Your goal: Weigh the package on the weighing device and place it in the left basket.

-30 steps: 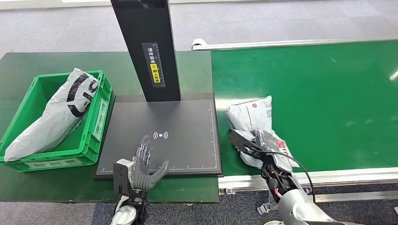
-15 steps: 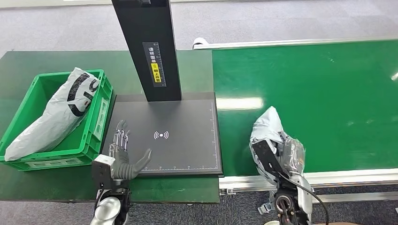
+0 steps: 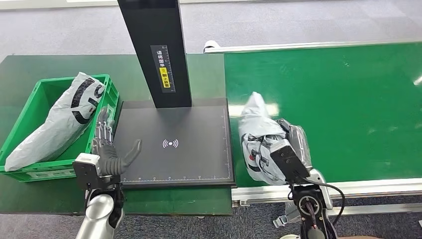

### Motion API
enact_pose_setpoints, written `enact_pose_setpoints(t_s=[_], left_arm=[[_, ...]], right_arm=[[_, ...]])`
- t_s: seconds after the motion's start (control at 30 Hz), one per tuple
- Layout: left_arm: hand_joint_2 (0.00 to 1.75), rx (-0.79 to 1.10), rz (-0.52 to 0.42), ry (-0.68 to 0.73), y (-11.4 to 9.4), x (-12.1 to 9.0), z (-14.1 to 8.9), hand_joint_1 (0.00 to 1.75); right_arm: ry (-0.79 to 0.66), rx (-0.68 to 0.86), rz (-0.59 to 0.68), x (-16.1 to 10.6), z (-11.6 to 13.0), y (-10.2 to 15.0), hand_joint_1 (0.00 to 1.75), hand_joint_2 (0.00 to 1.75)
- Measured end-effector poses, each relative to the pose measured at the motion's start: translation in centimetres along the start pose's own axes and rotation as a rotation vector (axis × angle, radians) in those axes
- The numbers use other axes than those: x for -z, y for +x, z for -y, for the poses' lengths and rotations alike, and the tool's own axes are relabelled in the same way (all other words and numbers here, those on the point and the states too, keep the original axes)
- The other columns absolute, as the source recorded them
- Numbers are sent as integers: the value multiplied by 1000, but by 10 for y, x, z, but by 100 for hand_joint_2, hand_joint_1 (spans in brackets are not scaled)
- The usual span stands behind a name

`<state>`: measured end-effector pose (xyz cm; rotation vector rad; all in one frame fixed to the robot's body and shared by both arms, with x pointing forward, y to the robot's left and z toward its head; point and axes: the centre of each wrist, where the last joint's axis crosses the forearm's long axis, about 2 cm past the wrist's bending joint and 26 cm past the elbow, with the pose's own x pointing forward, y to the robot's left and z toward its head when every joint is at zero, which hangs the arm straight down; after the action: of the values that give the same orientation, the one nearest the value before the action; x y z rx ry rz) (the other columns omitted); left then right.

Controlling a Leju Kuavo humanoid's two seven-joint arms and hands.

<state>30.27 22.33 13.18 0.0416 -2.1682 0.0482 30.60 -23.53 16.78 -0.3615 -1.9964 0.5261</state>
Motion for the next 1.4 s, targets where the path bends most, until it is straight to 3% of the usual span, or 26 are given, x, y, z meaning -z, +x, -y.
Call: enact_pose_setpoints(t_s=[0.33, 0.93, 1.17, 1.4], left_arm=[[175, 67, 54, 86, 3, 15, -29, 0], [175, 91, 60, 107, 3, 17, -40, 0], [175, 108, 83, 152, 7, 26, -47, 0], [175, 124, 82, 182, 9, 29, -53, 0]], right_arm=[[137, 68, 96, 50, -24, 19, 175, 175], [203, 88, 89, 57, -37, 19, 175, 175], [314, 131, 89, 74, -74, 33, 175, 175], [379, 108, 10, 89, -105, 34, 175, 175]])
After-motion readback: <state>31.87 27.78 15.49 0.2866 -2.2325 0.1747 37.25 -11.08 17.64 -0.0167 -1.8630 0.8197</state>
